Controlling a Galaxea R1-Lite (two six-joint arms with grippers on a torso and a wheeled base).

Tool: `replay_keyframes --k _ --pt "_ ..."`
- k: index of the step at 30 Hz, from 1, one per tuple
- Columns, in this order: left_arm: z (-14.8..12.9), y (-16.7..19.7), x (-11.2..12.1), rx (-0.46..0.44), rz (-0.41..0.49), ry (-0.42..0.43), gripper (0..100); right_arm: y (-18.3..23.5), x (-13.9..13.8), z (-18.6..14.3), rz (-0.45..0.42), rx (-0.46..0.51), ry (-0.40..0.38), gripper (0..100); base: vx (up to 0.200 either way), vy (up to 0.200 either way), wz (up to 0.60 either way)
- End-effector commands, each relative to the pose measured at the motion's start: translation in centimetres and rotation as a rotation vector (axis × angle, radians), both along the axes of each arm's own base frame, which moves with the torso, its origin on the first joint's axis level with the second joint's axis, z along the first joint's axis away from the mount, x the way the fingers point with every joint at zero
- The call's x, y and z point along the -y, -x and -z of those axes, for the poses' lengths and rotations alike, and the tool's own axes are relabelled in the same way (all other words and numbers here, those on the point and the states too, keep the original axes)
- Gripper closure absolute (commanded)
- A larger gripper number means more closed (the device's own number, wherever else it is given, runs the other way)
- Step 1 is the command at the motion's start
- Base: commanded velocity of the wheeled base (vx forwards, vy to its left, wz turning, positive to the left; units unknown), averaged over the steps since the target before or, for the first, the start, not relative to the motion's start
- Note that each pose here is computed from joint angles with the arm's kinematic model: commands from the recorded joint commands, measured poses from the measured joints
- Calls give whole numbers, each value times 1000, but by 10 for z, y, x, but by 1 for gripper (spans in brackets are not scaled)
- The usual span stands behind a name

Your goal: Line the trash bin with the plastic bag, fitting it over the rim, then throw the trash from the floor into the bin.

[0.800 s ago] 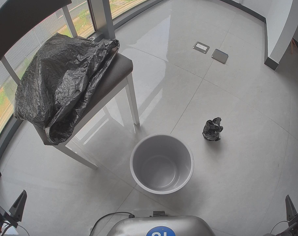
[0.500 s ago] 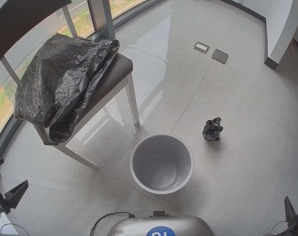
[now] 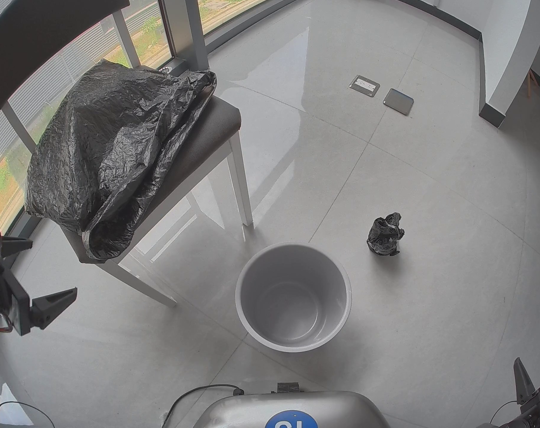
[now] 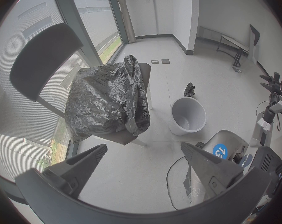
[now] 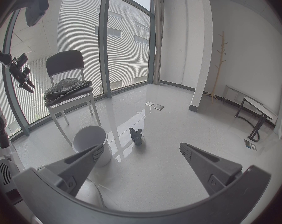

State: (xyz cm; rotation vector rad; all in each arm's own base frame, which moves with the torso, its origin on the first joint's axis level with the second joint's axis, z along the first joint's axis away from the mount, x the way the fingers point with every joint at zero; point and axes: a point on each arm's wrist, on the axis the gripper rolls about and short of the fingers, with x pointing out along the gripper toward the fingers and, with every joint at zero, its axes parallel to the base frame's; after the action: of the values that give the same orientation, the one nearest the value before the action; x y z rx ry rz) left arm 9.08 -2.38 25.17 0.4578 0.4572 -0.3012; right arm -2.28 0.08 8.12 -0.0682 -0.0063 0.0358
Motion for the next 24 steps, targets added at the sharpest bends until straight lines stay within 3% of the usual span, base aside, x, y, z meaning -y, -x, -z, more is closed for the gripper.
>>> replay_keyframes --k 1,11,16,24 --pt "2 -37 15 -70 17 -40 0 -1 0 5 -1 -8 1 0 0 0 0" --pt "19 -90 31 -106 -105 -49 0 -1 0 5 -1 -7 1 0 0 0 0" --pt "24 -100 33 -127 -111 -57 0 -1 0 5 -2 -7 1 0 0 0 0" --pt "16 -114 17 -82 -201 -31 0 -1 0 5 -2 -8 2 0 0 0 0"
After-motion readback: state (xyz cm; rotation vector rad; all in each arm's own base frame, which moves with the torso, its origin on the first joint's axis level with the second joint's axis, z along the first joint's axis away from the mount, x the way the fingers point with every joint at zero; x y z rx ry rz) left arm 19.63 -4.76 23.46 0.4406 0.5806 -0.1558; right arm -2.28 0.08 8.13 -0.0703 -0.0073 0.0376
